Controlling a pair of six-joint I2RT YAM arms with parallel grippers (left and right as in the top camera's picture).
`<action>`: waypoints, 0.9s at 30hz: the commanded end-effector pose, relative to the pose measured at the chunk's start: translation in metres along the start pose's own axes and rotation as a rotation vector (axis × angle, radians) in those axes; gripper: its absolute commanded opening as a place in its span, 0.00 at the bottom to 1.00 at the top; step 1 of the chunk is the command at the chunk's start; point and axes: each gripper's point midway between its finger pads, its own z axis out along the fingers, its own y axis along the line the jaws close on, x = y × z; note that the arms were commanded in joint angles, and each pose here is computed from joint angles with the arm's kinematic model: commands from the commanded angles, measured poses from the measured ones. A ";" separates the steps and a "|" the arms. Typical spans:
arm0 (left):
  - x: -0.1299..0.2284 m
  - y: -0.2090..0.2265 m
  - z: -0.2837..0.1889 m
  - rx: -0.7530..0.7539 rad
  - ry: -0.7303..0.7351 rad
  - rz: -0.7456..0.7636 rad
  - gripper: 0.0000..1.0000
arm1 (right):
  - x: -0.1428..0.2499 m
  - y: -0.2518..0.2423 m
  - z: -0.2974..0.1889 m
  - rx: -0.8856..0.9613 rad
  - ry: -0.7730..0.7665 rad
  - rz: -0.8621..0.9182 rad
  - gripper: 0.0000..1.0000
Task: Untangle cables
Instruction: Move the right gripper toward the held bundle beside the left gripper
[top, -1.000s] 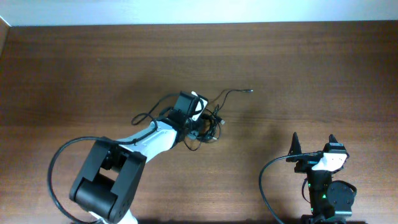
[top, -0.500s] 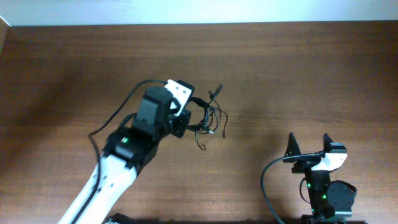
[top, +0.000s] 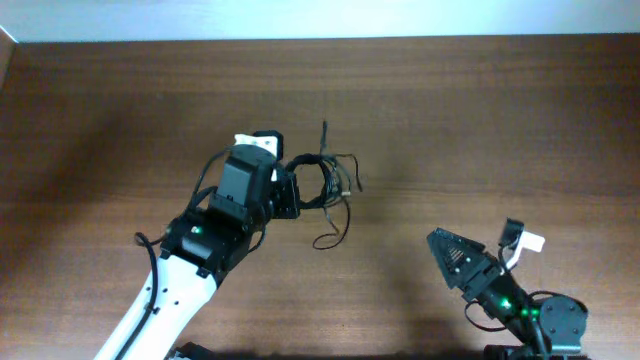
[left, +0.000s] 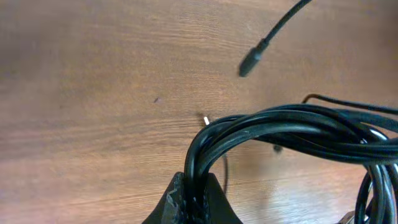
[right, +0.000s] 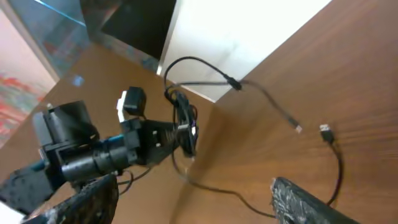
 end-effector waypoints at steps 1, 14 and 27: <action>0.001 0.001 0.008 -0.012 0.016 -0.288 0.00 | 0.012 0.010 0.010 -0.035 0.108 0.073 0.77; 0.041 -0.012 0.007 0.027 0.223 -0.534 0.00 | 0.060 -0.001 0.133 0.040 0.135 -0.034 0.88; 0.021 0.009 0.009 -0.009 0.140 -0.522 0.00 | 0.115 0.016 0.153 -0.081 0.521 -0.083 0.04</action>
